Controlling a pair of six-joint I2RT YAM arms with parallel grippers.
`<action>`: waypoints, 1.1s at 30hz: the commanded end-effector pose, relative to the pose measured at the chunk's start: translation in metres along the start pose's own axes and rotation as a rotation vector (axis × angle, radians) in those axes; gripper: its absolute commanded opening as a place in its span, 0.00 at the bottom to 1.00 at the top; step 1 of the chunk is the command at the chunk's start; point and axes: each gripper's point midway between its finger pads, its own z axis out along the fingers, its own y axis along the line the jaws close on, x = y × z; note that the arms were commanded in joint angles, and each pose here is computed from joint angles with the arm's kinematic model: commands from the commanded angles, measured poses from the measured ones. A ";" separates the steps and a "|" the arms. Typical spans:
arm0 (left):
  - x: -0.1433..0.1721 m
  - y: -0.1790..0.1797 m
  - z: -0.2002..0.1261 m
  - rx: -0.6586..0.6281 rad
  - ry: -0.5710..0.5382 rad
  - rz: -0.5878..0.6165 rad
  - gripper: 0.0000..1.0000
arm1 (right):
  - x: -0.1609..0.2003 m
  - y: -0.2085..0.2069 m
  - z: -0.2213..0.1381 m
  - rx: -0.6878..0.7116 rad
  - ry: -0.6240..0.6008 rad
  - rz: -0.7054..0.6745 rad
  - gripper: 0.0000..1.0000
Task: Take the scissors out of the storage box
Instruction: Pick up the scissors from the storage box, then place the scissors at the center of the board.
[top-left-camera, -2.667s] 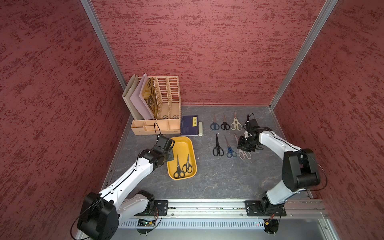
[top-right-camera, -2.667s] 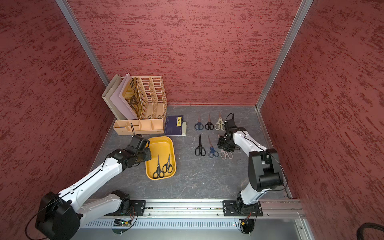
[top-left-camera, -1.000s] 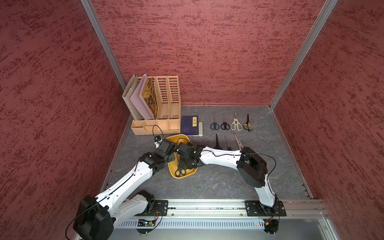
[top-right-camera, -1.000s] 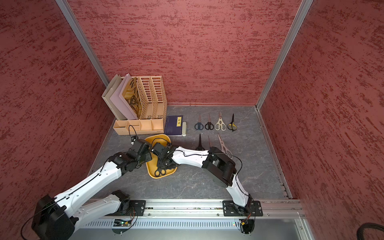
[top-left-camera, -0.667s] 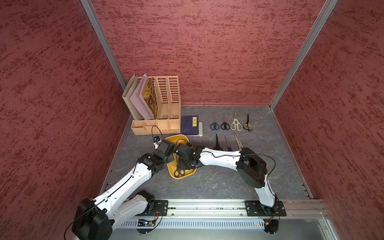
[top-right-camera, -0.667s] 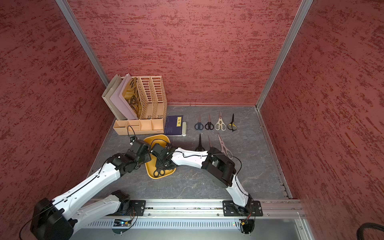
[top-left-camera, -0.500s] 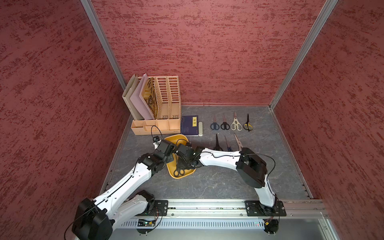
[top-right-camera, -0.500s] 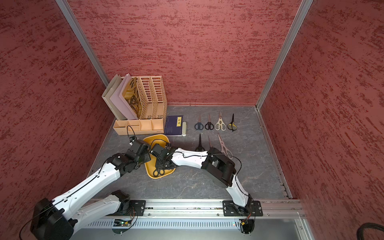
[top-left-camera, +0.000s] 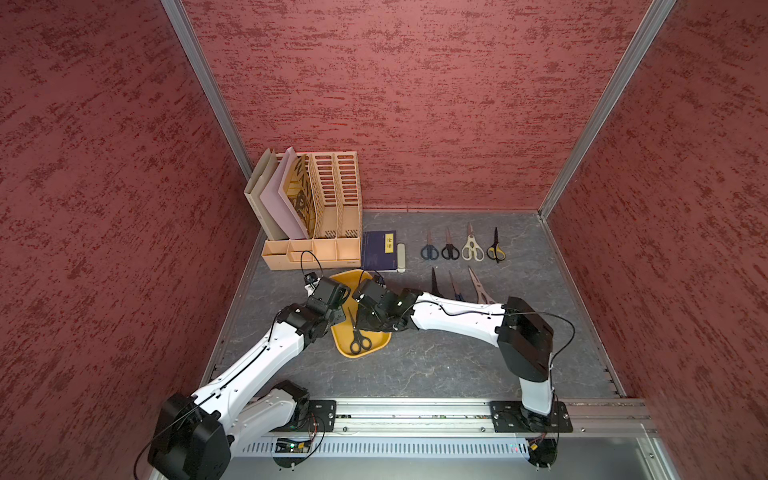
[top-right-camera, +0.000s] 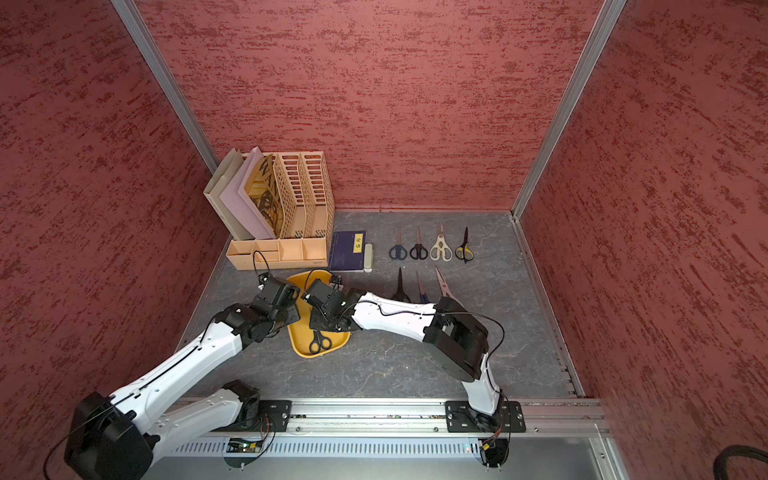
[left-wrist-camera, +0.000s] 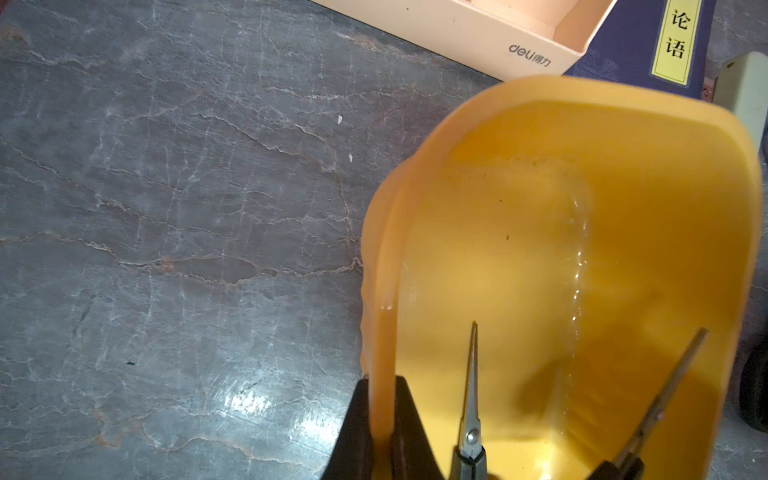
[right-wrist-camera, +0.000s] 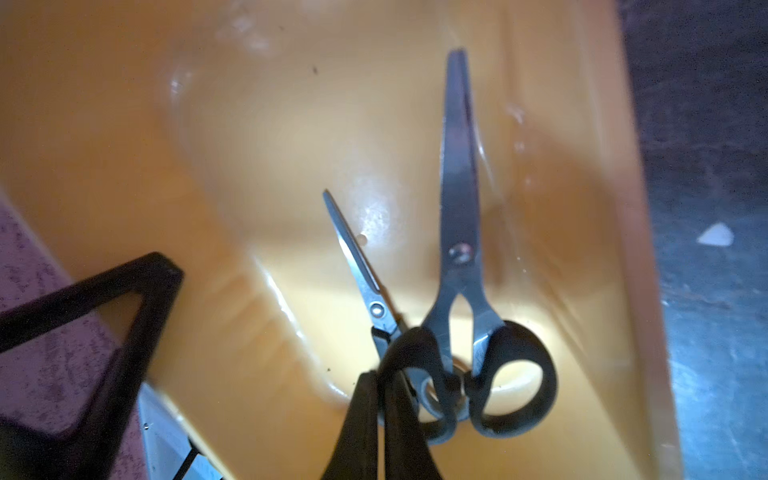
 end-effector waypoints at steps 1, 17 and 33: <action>-0.010 -0.006 -0.004 0.024 -0.009 -0.011 0.00 | -0.007 0.009 -0.015 -0.041 -0.044 -0.029 0.00; -0.016 -0.017 -0.002 0.066 0.021 0.034 0.00 | -0.057 -0.082 -0.096 0.048 -0.044 -0.119 0.00; -0.018 -0.019 0.007 0.068 0.027 0.027 0.00 | -0.103 -0.302 -0.189 0.338 -0.025 0.003 0.00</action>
